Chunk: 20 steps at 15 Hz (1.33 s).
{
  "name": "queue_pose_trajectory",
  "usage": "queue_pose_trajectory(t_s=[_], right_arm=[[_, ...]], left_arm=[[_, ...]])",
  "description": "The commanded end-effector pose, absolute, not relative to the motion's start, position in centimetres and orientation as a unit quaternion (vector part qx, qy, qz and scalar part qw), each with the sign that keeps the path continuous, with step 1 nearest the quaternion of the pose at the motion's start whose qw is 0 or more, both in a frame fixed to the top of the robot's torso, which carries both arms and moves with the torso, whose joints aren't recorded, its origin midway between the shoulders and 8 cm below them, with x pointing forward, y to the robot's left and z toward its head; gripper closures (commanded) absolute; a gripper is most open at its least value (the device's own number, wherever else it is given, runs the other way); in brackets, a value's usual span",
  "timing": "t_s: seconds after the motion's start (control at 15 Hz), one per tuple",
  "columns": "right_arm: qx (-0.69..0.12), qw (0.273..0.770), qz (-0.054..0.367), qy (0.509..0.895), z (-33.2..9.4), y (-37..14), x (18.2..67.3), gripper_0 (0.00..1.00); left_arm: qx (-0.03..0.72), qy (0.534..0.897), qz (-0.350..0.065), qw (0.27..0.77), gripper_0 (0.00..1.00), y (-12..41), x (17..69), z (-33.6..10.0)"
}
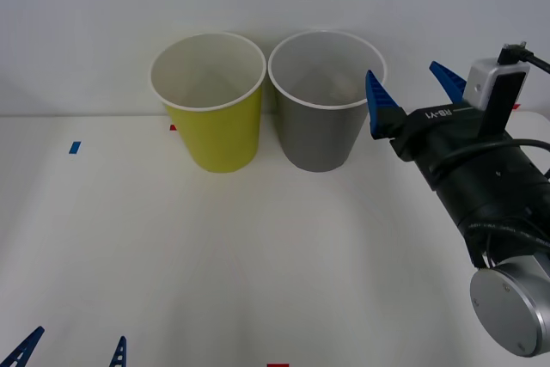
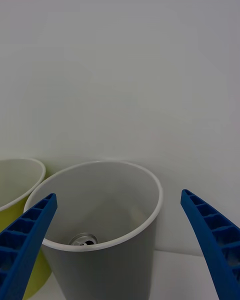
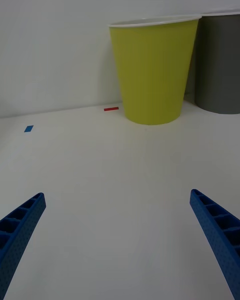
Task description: Put cans in the gray bin and PET bottles in the light green bin.
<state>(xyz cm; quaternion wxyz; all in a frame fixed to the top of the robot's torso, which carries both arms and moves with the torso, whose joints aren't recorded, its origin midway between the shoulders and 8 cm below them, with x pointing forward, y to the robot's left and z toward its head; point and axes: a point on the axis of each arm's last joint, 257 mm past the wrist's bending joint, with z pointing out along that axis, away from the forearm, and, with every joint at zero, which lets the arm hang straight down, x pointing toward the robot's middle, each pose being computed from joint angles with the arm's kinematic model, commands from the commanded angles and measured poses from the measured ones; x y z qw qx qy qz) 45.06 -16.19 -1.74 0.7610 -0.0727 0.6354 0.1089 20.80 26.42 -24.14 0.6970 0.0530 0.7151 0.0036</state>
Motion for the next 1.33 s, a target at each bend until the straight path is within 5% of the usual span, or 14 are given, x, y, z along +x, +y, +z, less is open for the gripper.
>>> queue_pose_trajectory(t_s=[0.07, 0.53, 0.93, 1.33], right_arm=[[-0.061, 0.764, 0.105, 0.634, -3.8, -17.1, 43.4, 0.17], [-0.031, 0.768, 0.083, 0.634, -8.6, -19.0, 38.3, 0.17], [-0.044, 0.807, 0.040, 0.587, -14.2, -20.5, 36.5, 0.17], [-0.057, 0.786, 0.021, 0.616, -18.7, -22.3, 32.3, 0.17]], left_arm=[[0.053, 0.715, 0.004, 0.697, 0.00, 26.4, 20.8, -24.1], [0.053, 0.715, 0.004, 0.697, 0.00, 26.4, 20.8, -24.1], [0.053, 0.715, 0.004, 0.697, 0.00, 26.4, 20.8, -24.1], [0.053, 0.715, 0.004, 0.697, 0.00, 26.4, 20.8, -24.1]])
